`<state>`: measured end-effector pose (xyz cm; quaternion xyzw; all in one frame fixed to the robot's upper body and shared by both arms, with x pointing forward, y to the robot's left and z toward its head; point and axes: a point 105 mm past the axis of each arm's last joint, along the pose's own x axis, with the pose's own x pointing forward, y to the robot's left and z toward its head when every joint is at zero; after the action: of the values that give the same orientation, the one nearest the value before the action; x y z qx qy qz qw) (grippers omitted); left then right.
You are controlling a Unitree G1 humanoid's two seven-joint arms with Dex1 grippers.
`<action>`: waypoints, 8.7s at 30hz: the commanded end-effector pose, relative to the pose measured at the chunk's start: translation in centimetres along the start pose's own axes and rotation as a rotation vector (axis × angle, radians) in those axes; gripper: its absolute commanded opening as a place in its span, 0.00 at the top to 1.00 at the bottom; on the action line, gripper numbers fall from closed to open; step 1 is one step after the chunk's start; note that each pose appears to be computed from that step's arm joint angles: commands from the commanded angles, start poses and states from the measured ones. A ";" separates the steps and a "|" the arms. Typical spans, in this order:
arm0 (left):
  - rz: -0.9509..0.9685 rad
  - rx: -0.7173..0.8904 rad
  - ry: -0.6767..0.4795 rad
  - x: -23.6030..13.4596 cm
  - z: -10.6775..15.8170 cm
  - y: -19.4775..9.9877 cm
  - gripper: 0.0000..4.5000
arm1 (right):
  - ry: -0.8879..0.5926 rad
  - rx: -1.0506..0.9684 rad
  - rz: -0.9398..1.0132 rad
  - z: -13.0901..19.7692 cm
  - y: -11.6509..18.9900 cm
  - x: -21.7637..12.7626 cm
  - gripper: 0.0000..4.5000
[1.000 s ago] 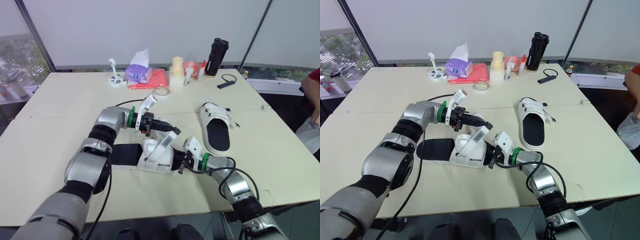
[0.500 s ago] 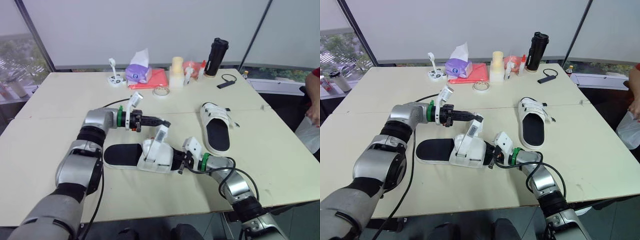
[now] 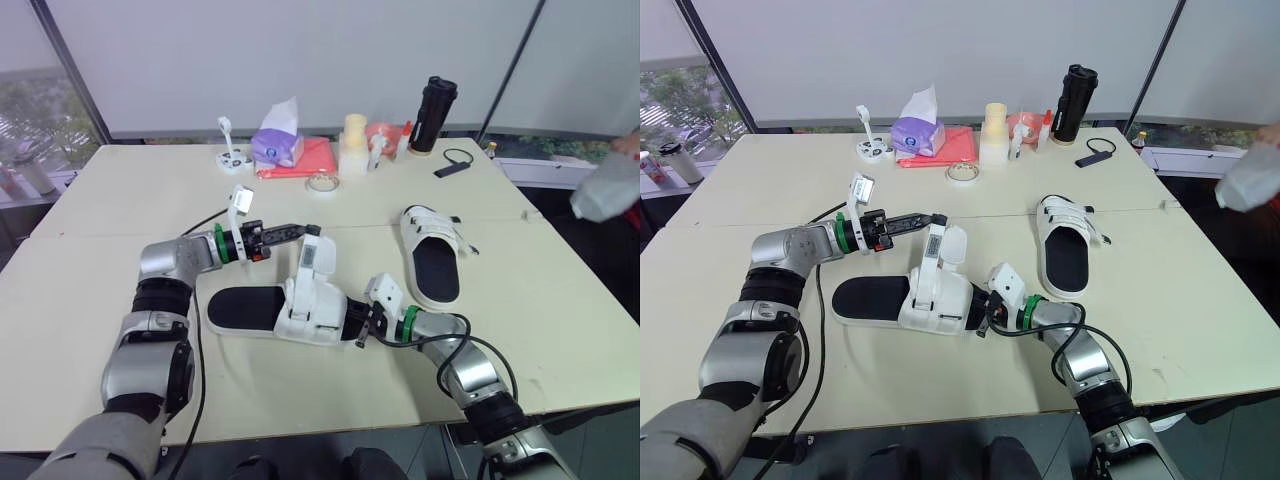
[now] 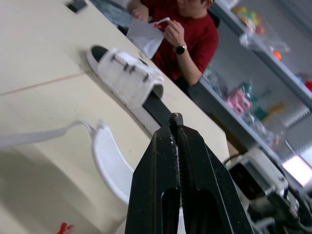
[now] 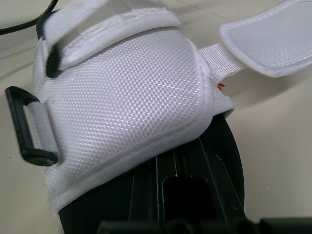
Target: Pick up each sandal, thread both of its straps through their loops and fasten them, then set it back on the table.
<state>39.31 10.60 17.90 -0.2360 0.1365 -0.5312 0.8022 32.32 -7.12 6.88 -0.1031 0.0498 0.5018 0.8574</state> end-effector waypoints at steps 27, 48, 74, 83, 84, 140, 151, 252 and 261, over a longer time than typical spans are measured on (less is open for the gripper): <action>0.251 -0.102 0.070 -2.7 -5.4 5.5 0.99 | 0.182 0.090 0.011 -5.2 1.6 -0.3 1.00; 0.217 -0.043 0.035 -5.4 -2.5 4.3 0.00 | 0.171 0.072 0.014 -4.7 1.4 -0.8 1.00; 0.037 -0.042 0.030 4.6 1.0 0.3 0.00 | 0.095 -0.121 0.037 0.1 2.6 -4.5 1.00; 0.012 -0.142 0.061 5.0 -0.4 0.3 0.00 | 0.148 -0.113 0.078 -1.6 4.4 -4.0 1.00; 0.010 -0.142 0.072 5.1 -0.7 0.3 0.00 | 0.148 -0.111 0.068 -1.8 4.2 -3.9 1.00; -0.324 1.398 0.369 3.6 -5.0 -3.7 0.98 | 0.168 -0.182 -0.107 -3.0 -1.0 -4.7 1.00; -0.318 2.221 0.065 0.3 -4.1 -5.4 0.98 | 0.166 -0.169 -0.139 -3.5 -1.8 -4.9 1.00; -0.351 0.128 0.467 2.7 -7.1 -5.3 0.99 | 0.173 -0.157 -0.112 -4.2 -1.4 -3.6 1.00; -0.398 0.081 0.487 2.7 -7.1 -5.5 0.99 | 0.171 -0.153 -0.118 -4.2 -1.2 -3.6 1.00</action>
<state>32.64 4.80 13.84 -0.0972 0.2660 -0.7141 0.6402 32.48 -10.97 7.02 -0.2133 0.0078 0.4435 0.8705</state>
